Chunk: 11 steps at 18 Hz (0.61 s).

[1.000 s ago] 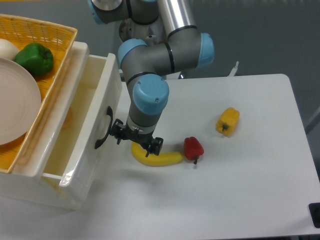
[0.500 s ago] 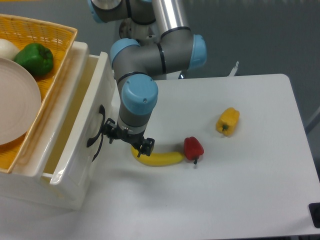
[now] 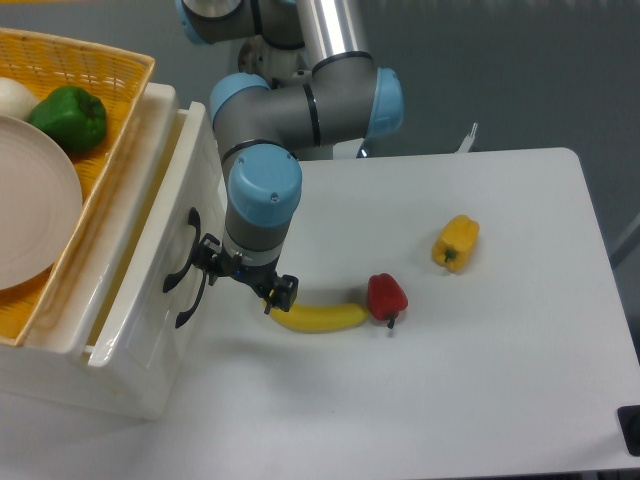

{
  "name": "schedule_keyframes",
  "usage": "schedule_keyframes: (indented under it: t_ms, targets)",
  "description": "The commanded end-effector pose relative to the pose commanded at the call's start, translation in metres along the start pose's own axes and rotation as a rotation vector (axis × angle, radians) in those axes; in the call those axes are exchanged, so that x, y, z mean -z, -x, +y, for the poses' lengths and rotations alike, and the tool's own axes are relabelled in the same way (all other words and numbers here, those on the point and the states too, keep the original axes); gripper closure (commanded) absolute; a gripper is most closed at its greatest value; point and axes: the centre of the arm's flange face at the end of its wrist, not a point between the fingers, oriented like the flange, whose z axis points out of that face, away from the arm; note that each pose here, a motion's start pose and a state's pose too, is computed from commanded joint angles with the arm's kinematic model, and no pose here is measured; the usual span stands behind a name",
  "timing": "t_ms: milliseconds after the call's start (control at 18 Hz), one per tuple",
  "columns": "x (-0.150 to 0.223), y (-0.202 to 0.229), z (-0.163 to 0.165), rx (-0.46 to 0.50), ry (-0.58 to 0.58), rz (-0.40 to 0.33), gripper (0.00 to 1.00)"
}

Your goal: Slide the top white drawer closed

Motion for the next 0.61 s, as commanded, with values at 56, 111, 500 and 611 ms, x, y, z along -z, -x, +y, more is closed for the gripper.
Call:
schedule_keyframes:
  t_ms: [56,111,500,611]
  targets:
    - [0.0000,0.0000,0.0000,0.000,0.000,0.000,0.00]
    - [0.0007,-0.0012,-0.0003,-0.002,-0.001,-0.001,0.00]
    - [0.0016,-0.0015,-0.0002,-0.002,-0.002,-0.002,0.00]
    - [0.0005,-0.0021,-0.0006,-0.003,-0.001,-0.001,0.00]
